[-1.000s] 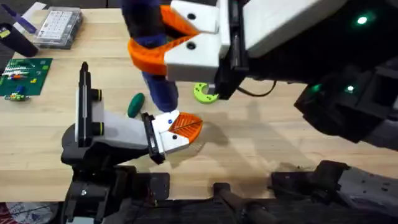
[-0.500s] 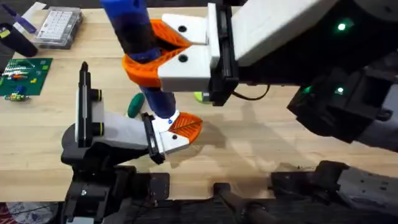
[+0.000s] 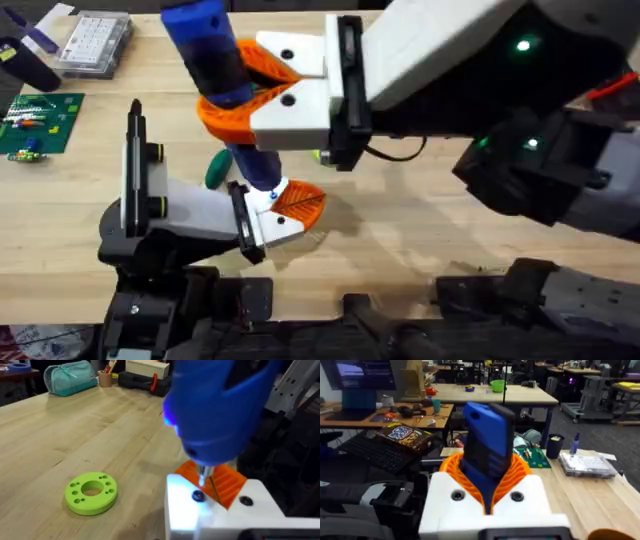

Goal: Pick up the gripper from the table and insert it into the empty holder that is missing its gripper. Then pick up a screw, insert it into the mounting hole, and use the screwdriver to tighten it. Finally, clean up the table by picking up the vegetable and placing it into the bucket.

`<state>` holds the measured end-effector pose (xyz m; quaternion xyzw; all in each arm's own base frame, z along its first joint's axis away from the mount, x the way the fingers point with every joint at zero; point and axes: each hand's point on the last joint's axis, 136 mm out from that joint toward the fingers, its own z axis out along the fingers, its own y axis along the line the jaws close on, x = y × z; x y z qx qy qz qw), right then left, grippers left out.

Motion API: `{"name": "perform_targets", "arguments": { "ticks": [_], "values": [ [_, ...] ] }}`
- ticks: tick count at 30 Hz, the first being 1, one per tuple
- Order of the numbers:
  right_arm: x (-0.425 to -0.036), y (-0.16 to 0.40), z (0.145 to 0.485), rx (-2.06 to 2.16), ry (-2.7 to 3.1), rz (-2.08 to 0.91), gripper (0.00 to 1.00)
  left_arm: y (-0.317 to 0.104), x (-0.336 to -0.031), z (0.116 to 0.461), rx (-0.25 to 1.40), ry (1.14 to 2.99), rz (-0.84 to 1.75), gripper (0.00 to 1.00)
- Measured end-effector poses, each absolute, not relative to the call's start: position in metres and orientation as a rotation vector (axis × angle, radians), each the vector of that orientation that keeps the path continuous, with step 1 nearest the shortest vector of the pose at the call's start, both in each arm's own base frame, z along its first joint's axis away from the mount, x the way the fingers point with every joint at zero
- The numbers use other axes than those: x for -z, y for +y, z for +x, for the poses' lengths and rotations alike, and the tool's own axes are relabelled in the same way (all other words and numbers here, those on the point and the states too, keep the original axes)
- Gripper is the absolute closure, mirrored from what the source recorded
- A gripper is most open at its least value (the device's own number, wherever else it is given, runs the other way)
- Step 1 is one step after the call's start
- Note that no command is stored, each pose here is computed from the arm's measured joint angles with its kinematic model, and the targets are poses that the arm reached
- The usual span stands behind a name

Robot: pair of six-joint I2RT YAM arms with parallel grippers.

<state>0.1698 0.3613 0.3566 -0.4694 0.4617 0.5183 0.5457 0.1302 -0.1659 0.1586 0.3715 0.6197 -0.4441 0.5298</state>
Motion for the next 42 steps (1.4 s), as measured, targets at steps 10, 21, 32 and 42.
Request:
{"name": "perform_targets", "arguments": {
  "ticks": [10,21,32,42],
  "values": [
    [-0.353,0.363,0.169,-1.239,1.099,-1.126,0.973,-0.166,-0.159,0.130,1.060,1.480,0.887,0.997],
    [-0.349,0.364,0.169,-1.241,1.116,-1.131,0.973,-0.166,-0.159,0.130,1.060,1.480,0.887,0.997],
    [-0.340,0.369,0.174,-1.245,1.140,-1.137,0.973,-0.166,-0.158,0.130,1.065,1.481,0.887,0.997],
    [-0.339,0.369,0.173,-1.244,1.138,-1.140,0.973,-0.166,-0.159,0.130,1.064,1.482,0.885,0.997]
  ]
}}
